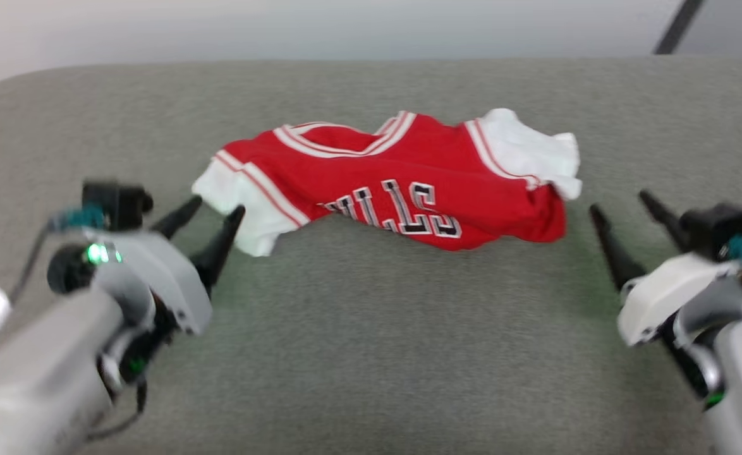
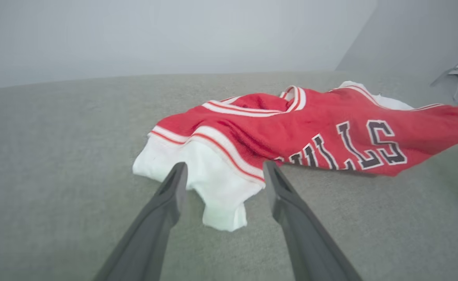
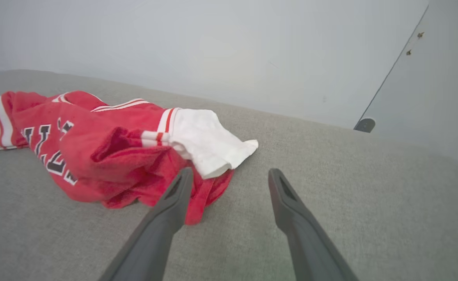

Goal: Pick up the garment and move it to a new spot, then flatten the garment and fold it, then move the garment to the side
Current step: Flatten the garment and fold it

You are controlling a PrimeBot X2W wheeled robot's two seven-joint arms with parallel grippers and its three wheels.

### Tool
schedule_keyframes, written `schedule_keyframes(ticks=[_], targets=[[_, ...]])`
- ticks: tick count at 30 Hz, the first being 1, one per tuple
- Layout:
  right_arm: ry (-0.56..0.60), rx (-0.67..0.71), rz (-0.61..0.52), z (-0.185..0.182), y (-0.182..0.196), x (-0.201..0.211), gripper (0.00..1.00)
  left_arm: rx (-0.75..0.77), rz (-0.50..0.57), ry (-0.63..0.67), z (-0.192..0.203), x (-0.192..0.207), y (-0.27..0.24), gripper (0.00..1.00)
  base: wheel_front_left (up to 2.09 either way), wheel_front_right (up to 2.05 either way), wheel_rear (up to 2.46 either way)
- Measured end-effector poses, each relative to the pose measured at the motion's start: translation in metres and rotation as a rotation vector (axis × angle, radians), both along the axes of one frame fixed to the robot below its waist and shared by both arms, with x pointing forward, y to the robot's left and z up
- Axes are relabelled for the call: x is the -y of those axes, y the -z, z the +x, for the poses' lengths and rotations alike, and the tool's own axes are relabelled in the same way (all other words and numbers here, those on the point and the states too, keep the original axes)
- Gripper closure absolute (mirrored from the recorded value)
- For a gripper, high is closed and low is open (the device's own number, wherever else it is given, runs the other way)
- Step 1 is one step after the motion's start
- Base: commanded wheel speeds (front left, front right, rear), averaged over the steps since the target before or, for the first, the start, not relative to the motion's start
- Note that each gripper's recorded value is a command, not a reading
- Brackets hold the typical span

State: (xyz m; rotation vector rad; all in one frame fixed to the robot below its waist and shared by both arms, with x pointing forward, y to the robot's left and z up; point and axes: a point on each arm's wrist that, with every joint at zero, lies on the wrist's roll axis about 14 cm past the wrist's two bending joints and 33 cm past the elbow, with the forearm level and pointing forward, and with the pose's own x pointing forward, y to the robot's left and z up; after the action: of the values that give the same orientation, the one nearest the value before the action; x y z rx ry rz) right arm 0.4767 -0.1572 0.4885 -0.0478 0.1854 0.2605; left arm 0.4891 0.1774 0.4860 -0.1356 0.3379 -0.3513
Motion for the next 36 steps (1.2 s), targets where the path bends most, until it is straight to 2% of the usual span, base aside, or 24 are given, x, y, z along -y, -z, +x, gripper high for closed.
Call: schedule_keyframes(ticks=[5, 8, 10, 15, 19, 24, 31, 36], targets=[[-0.079, -0.073, -0.090, 0.030, -0.012, -0.005, 0.00, 0.044, -0.030, -0.123, -0.033, -0.023, 0.012, 0.00, 0.00, 0.00, 0.00], [-0.123, -0.135, -0.149, 0.049, -0.015, -0.009, 0.00, 0.092, -0.035, -0.208, -0.040, -0.039, 0.004, 0.00, 0.00, 0.00, 0.00], [-0.138, -0.174, -0.169, 0.064, -0.018, -0.011, 0.00, 0.149, -0.033, -0.259, -0.043, -0.051, -0.007, 0.00, 0.00, 0.00, 0.00], [-0.137, -0.289, -0.240, 0.101, -0.010, -0.004, 0.00, 0.180, -0.011, -0.333, -0.061, -0.064, 0.003, 0.00, 0.00, 0.00, 0.00], [-0.159, -0.391, -0.306, 0.120, 0.015, -0.008, 0.00, 0.201, 0.002, -0.366, -0.064, -0.075, 0.008, 0.00, 0.00, 0.00, 0.00], [-0.226, -0.492, -0.320, 0.133, 0.047, -0.026, 0.00, 0.203, 0.028, -0.398, -0.066, -0.091, 0.016, 0.00, 0.00, 0.00, 0.00], [-0.331, -0.586, -0.350, 0.137, 0.091, -0.056, 0.00, 0.183, 0.065, -0.445, -0.071, -0.111, 0.029, 0.00, 0.00, 0.00, 0.00], [-0.361, -0.588, -0.362, 0.143, 0.101, -0.064, 0.00, 0.185, 0.082, -0.454, -0.071, -0.117, 0.032, 0.00, 0.00, 0.00, 0.00]])
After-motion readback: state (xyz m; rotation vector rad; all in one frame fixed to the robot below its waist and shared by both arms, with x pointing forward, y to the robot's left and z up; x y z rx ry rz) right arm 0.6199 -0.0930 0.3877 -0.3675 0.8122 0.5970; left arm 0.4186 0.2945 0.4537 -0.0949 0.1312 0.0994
